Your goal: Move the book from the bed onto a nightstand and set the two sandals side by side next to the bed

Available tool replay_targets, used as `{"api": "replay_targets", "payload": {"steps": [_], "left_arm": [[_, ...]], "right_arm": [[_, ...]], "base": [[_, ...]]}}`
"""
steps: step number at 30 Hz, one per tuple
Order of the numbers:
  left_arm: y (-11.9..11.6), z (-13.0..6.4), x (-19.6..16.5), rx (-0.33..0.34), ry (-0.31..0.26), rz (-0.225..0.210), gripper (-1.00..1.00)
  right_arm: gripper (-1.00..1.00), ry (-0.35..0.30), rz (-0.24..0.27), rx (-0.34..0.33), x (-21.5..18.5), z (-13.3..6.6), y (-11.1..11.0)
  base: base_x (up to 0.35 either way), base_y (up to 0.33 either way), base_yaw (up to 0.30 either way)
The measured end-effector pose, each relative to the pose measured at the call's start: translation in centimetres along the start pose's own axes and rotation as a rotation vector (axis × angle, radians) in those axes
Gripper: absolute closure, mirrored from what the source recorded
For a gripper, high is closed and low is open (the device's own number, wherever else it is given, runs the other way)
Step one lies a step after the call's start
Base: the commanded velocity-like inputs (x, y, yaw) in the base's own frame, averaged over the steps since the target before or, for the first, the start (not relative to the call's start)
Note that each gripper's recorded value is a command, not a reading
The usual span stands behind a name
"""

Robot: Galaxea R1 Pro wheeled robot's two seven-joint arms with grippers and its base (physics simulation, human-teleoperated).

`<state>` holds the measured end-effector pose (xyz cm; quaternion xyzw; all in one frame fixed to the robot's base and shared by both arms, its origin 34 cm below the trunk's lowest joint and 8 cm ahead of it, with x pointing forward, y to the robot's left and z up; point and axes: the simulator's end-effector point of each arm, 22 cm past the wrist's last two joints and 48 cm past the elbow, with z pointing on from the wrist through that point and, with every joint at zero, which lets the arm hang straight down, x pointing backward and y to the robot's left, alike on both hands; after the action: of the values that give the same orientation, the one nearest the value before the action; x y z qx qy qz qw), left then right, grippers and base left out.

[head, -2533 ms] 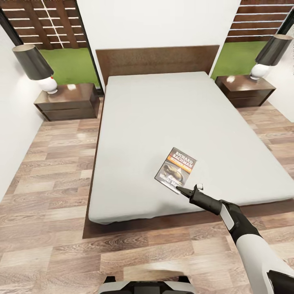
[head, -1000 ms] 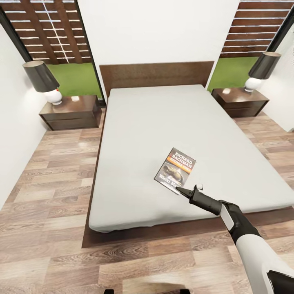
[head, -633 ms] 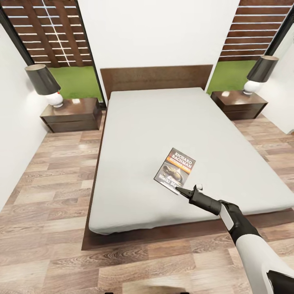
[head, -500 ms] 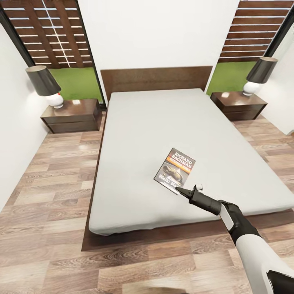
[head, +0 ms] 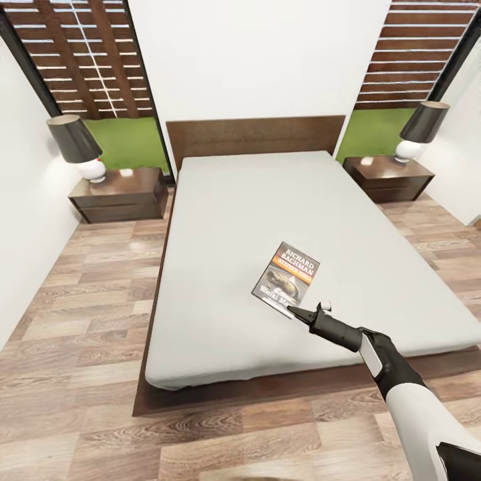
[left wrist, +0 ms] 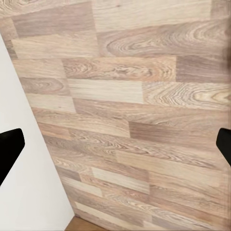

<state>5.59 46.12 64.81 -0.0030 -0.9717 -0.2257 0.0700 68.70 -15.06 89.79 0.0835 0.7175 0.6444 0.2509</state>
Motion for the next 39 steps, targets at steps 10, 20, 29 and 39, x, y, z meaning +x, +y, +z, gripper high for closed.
{"api": "replay_targets", "payload": {"steps": [10, 20, 29, 39], "left_arm": [[-0.4, -0.1, -0.6, 0.006, -0.015, -0.01, -1.0], [-1.5, -0.3, -1.2, 0.019, -0.03, -0.023, -1.0], [-2.7, -0.6, -1.7, 0.035, -0.042, -0.034, -1.0], [-3.5, -0.8, -2.3, 0.046, -0.057, -0.043, -1.0]], "right_arm": [[1.0, -0.002, -0.014, -0.007, -0.4, 0.0, 0.9], [1.0, -0.004, -0.028, -0.014, -0.7, 0.1, 1.7], [1.0, -0.009, -0.041, -0.02, -1.1, 0.0, 2.5], [1.0, -0.012, -0.056, -0.027, -1.5, 0.0, 3.4]], "base": [[0.0, 0.0, 0.0], [0.0, 0.0, 0.0], [0.0, 0.0, 0.0], [0.0, 0.0, 0.0]]}}
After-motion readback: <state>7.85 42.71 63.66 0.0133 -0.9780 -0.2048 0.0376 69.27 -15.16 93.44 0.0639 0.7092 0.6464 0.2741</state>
